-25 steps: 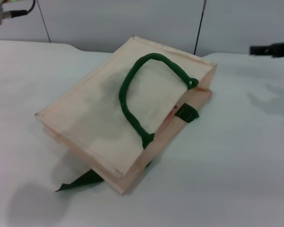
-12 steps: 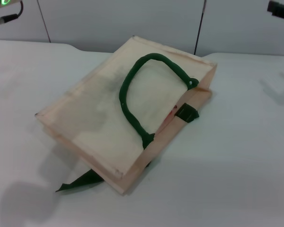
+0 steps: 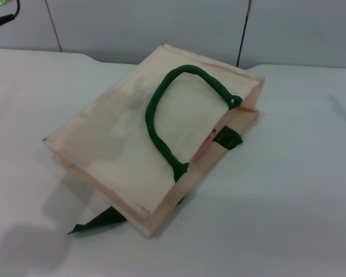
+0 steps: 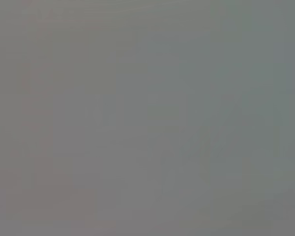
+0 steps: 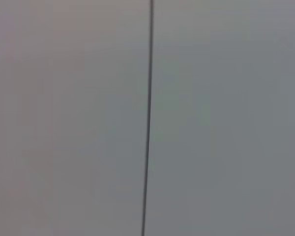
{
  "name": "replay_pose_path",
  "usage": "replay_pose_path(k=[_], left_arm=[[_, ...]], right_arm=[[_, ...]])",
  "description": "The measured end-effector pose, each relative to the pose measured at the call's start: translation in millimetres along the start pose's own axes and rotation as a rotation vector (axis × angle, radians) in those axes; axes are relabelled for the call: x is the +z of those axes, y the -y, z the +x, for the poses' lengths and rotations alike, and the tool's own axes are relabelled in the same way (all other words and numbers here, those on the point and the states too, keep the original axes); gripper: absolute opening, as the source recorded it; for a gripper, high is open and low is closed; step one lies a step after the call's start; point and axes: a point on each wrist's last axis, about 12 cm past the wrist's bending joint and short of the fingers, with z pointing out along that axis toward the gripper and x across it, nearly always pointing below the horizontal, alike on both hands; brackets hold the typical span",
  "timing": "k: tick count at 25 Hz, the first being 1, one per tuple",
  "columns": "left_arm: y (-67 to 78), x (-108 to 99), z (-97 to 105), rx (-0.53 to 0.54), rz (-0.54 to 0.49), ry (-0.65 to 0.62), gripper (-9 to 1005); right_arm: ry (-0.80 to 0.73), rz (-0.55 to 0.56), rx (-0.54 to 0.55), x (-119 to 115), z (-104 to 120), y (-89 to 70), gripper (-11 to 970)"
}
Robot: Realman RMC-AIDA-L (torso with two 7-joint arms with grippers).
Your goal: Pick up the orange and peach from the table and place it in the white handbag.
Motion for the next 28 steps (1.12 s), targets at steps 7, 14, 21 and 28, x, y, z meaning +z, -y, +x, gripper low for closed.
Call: replay_pose_path(k=[7, 14, 21, 28], left_arm=[[-1.8, -0.7, 1.0, 0.012, -0.013, 0.002, 495], [-2.0, -3.3, 13.4, 0.018, -0.080, 0.055, 495], [6.0, 0.4, 39.7, 0.044, -0.172, 0.137, 495], [14.1, 5.2, 77.3, 0.055, -0.284, 0.212, 495]], right_arm=[[-0.014, -0.019, 0.092, 3.1, 7.8, 0.8, 763], [0.101, 0.067, 0.039, -24.8, 25.8, 3.0, 762], [0.116, 0.161, 0.025, -33.9, 74.0, -2.2, 761], [0.078, 0.262, 0.040, -39.6, 117.3, -15.9, 760]])
